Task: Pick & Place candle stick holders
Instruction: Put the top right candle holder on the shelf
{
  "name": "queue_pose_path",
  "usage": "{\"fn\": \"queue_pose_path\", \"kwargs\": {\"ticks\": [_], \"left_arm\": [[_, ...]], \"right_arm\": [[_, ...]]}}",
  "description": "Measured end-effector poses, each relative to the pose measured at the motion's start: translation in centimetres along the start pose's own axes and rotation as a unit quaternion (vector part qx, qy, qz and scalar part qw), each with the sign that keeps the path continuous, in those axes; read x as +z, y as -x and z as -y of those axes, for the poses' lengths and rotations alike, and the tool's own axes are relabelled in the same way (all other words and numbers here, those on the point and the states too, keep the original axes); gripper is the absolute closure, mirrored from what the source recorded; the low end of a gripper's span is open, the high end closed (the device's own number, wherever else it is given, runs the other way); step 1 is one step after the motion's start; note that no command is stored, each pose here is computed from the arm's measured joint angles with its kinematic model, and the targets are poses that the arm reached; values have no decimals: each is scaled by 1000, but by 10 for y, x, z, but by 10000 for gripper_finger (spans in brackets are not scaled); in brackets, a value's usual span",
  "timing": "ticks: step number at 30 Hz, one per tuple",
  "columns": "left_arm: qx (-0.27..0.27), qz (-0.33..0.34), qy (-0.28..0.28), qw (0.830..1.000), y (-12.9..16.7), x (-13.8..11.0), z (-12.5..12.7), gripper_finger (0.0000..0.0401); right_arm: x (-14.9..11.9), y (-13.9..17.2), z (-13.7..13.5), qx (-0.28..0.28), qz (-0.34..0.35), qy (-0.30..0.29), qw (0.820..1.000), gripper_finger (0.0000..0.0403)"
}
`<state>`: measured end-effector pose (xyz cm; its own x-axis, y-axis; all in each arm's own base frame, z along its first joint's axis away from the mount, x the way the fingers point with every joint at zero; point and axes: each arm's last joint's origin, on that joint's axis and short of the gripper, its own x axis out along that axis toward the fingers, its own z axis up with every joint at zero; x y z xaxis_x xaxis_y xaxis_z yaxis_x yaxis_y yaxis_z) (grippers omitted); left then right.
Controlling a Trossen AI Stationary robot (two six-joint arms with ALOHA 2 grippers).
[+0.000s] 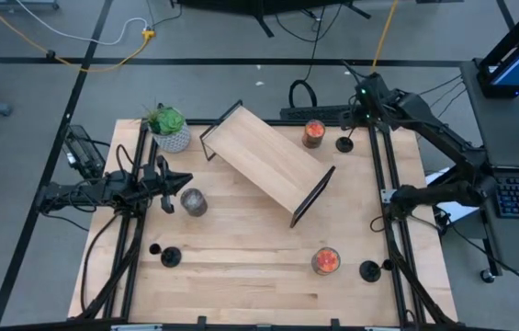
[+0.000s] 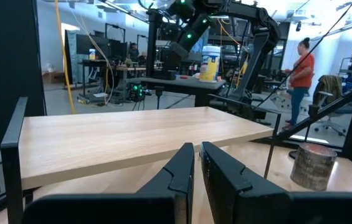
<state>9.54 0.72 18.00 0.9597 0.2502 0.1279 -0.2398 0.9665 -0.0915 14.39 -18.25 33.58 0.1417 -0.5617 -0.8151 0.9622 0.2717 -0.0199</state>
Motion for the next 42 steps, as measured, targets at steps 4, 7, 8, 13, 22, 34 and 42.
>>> {"fn": "queue_pose_path", "kwargs": {"ticks": [4, 7, 8, 13, 22, 34, 42], "left_arm": [[0, 0, 0, 1000, 0, 0, 0, 366], [0, 0, 1, 1000, 0, 0, 0, 366], [0, 0, 2, 1000, 0, 0, 0, 366], [0, 0, 3, 1000, 0, 0, 0, 366], [0, 0, 4, 1000, 0, 0, 0, 366], [0, 0, 5, 1000, 0, 0, 0, 366], [0, 0, 5, 1000, 0, 0, 0, 366]], "right_arm": [[3, -9, 2, -11, -13, -14, 1000, 275], [3, -16, 5, -21, -28, -20, 999, 246], [4, -18, 6, -25, -33, -22, 999, 237], [7, -28, 13, -21, -56, -42, 997, 204], [10, -36, 26, -14, -76, -66, 995, 199], [10, -41, 36, -16, -93, -79, 992, 207], [13, -60, 33, -21, -115, -73, 990, 208]]}}
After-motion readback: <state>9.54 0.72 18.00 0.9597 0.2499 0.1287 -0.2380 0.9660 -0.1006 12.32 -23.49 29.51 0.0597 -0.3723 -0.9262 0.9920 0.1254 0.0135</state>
